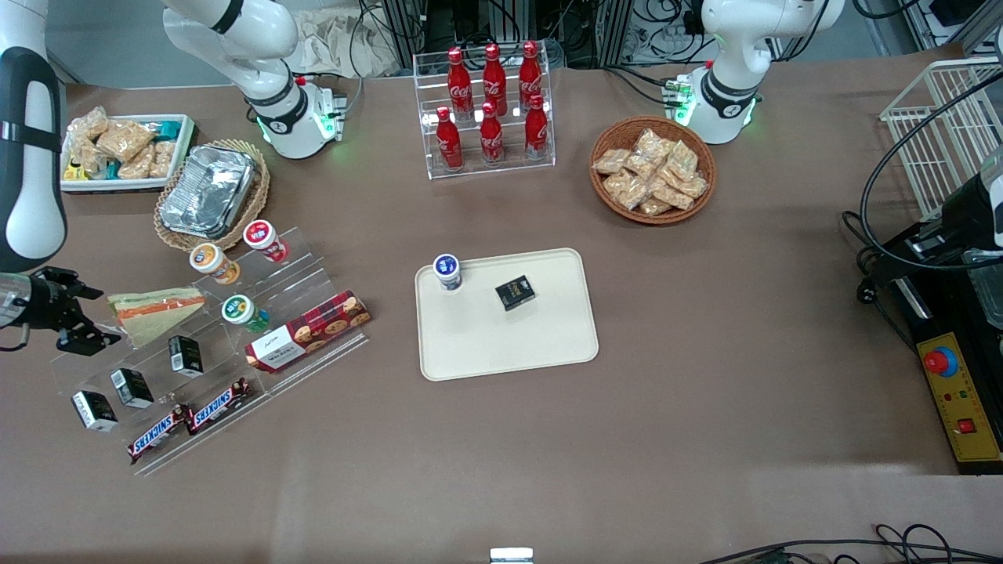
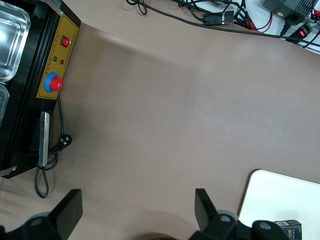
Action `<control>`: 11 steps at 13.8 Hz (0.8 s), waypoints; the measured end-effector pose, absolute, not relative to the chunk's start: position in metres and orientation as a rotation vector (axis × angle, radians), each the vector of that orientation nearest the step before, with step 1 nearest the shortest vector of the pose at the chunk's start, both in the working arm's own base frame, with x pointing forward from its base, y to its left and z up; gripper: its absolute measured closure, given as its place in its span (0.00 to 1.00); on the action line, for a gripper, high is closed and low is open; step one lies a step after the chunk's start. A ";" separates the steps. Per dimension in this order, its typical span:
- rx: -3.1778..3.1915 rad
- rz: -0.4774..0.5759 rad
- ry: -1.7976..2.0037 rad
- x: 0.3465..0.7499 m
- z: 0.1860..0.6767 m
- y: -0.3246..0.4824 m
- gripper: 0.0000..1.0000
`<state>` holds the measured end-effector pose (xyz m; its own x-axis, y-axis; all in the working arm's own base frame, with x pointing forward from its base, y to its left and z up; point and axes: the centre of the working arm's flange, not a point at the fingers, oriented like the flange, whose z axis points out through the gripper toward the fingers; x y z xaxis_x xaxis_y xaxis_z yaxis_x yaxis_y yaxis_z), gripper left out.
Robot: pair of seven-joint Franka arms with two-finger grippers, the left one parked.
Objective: Place sandwich on tray
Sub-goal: 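Close the right gripper on the wrapped triangular sandwich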
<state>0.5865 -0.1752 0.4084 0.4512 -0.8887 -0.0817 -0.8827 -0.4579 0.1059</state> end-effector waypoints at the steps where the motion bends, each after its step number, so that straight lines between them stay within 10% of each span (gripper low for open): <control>1: 2.633 -0.194 -1.613 0.586 0.404 -0.174 0.00; 9: 2.623 -0.190 -1.624 0.578 0.368 -0.160 0.06; 11: 2.623 -0.194 -1.623 0.575 0.362 -0.159 0.25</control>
